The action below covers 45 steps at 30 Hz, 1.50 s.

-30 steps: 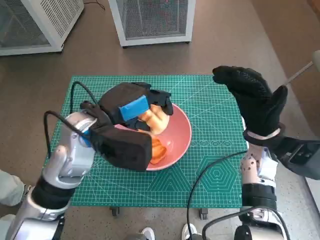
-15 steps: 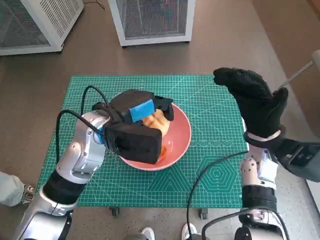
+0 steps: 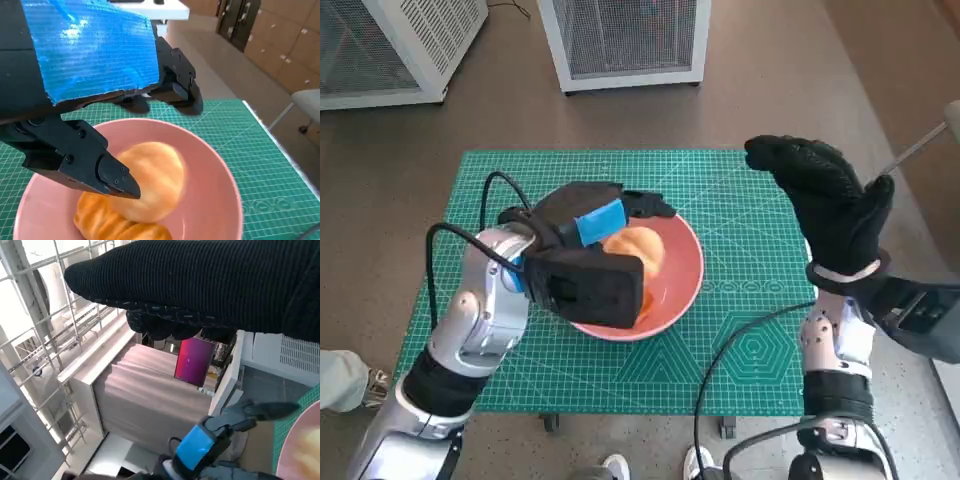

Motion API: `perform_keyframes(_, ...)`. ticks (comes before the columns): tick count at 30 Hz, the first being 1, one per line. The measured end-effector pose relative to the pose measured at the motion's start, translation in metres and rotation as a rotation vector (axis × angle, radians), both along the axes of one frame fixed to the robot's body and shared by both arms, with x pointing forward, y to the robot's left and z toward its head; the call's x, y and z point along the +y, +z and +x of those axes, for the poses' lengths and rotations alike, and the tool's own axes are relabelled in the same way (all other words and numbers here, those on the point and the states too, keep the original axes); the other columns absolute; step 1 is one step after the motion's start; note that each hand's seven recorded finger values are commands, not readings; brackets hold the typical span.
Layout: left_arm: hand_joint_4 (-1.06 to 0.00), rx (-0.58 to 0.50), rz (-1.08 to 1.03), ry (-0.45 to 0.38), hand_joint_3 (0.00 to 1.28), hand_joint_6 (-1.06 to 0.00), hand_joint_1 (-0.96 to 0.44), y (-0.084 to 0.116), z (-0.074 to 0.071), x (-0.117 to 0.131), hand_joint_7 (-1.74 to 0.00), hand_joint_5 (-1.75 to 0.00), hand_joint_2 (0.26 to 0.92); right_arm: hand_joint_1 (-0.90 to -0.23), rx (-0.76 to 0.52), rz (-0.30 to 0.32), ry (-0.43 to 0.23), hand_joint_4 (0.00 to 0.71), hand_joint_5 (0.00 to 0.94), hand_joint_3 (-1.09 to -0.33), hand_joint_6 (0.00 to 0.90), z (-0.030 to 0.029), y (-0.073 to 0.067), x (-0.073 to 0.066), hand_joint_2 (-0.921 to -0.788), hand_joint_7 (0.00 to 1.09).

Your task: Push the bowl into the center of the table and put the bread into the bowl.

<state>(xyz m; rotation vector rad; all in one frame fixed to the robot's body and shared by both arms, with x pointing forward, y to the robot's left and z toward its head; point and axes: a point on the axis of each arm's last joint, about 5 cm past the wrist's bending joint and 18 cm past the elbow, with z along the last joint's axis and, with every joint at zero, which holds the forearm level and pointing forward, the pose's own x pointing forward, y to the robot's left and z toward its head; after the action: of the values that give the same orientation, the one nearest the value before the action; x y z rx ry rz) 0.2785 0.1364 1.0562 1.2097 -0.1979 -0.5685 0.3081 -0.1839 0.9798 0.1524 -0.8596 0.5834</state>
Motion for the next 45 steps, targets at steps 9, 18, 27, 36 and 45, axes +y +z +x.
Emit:
perform_keyframes(9, -0.1, -0.03, -0.25, -0.073, 0.02, -0.28, -0.28, 0.013, -0.002, 0.034, 0.0, 0.0, 0.852, -0.559, 0.011, 0.005, -0.003, 0.232, 0.0, -0.573, 0.337, 0.0004, 0.001, 0.0, -0.921, 0.0)
perform_keyframes(18, -0.08, -0.161, -0.678, -0.198, 0.09, -0.23, -0.45, 0.022, -0.005, 0.062, 0.0, 0.0, 0.913, -0.548, -0.003, 0.014, -0.022, 0.239, 0.003, -0.569, 0.34, 0.0036, 0.01, 0.001, -0.921, 0.0)
perform_keyframes(27, -0.17, -0.284, -0.989, -0.224, 0.24, -0.28, -0.61, 0.013, -0.002, 0.079, -0.03, -0.04, 0.921, -0.564, -0.05, 0.02, -0.037, 0.275, 0.017, -0.558, 0.343, 0.0113, 0.033, 0.009, -0.921, 0.0)
perform_keyframes(36, -0.23, -0.337, -1.148, -0.153, 0.27, -0.34, -0.65, 0.007, 0.001, 0.08, -0.06, -0.05, 0.921, -0.566, -0.068, 0.018, -0.066, 0.276, 0.01, -0.532, 0.356, 0.0169, 0.048, 0.018, -0.921, 0.01)
perform_keyframes(45, -0.25, -0.371, -1.166, -0.169, 0.3, -0.34, -0.66, 0.01, 0.002, 0.074, -0.06, -0.04, 0.921, -0.561, -0.067, -0.011, -0.069, 0.282, 0.009, -0.51, 0.369, 0.0219, 0.056, 0.025, -0.921, 0.02)
